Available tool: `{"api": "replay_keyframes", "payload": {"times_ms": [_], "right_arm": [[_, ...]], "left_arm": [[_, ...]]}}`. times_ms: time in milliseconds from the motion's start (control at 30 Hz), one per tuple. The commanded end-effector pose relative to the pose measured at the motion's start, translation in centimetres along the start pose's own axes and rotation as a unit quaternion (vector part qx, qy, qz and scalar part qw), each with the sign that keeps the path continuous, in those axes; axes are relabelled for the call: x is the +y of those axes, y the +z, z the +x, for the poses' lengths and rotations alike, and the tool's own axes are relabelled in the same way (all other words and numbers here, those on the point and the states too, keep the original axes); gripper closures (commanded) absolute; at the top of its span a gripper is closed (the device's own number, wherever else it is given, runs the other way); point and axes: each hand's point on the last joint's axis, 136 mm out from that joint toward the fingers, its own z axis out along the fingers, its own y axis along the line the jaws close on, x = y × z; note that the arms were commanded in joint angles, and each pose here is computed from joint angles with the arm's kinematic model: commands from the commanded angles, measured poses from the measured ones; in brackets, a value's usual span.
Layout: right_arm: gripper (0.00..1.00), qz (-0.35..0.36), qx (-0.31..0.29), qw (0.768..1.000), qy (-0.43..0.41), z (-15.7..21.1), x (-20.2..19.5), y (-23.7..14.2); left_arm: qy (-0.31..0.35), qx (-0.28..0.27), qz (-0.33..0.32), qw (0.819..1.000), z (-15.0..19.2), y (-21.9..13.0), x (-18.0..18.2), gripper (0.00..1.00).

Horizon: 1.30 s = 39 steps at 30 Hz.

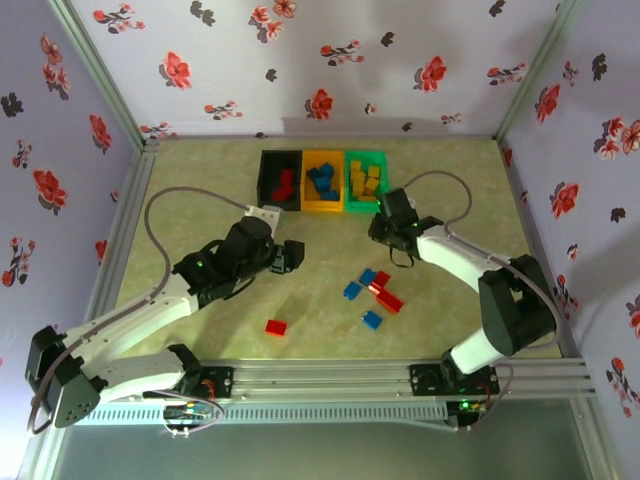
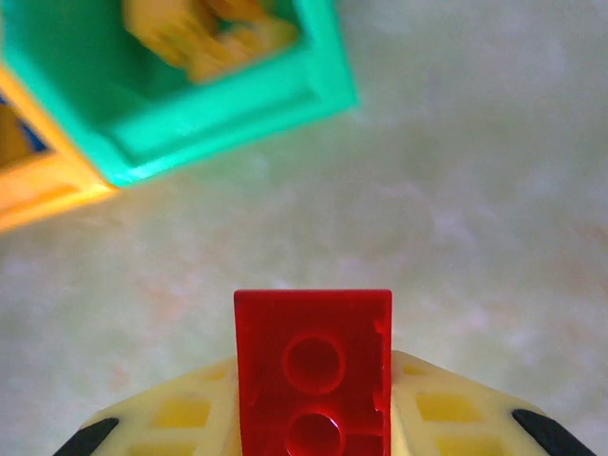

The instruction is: Sort the legos into containers by color

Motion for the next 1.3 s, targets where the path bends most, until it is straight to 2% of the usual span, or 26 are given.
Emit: {"api": "replay_keyframes", "payload": {"times_ms": [0, 267, 500, 900, 1133, 1200, 1267], "right_arm": [[0.84, -0.053, -0.038, 0.996, -0.061, -2.7, 4.6, -0.9], [0.84, -0.143, -0.065, 0.977, -0.147, -6.3, 13.4, -1.2], [0.84, -0.184, -0.064, 0.961, -0.197, -7.5, 18.7, 0.6], [0.83, -0.211, -0.046, 0.946, -0.243, -7.4, 24.6, 5.3], [0.81, -0.223, -0.035, 0.939, -0.259, -7.1, 27.2, 8.1], [0.78, -0.221, -0.035, 0.938, -0.263, -7.3, 27.7, 8.9], [0.66, -0.217, -0.038, 0.938, -0.267, -7.6, 28.1, 9.5]], "left_arm": [[-0.023, 0.006, -0.026, 0.999, 1.2, -0.9, 1.4, 0.28], [-0.037, 0.031, -0.084, 0.995, 3.2, -2.4, 4.2, 0.28], [-0.046, 0.063, -0.109, 0.991, 5.3, -2.7, 5.3, 0.28], [-0.045, 0.079, -0.127, 0.988, 6.4, -2.8, 6.0, 0.27], [-0.043, 0.108, -0.146, 0.982, 8.0, -3.0, 6.9, 0.25], [-0.045, 0.12, -0.146, 0.981, 8.7, -2.9, 6.9, 0.25], [-0.047, 0.131, -0.145, 0.98, 9.3, -2.9, 6.8, 0.25]]}}
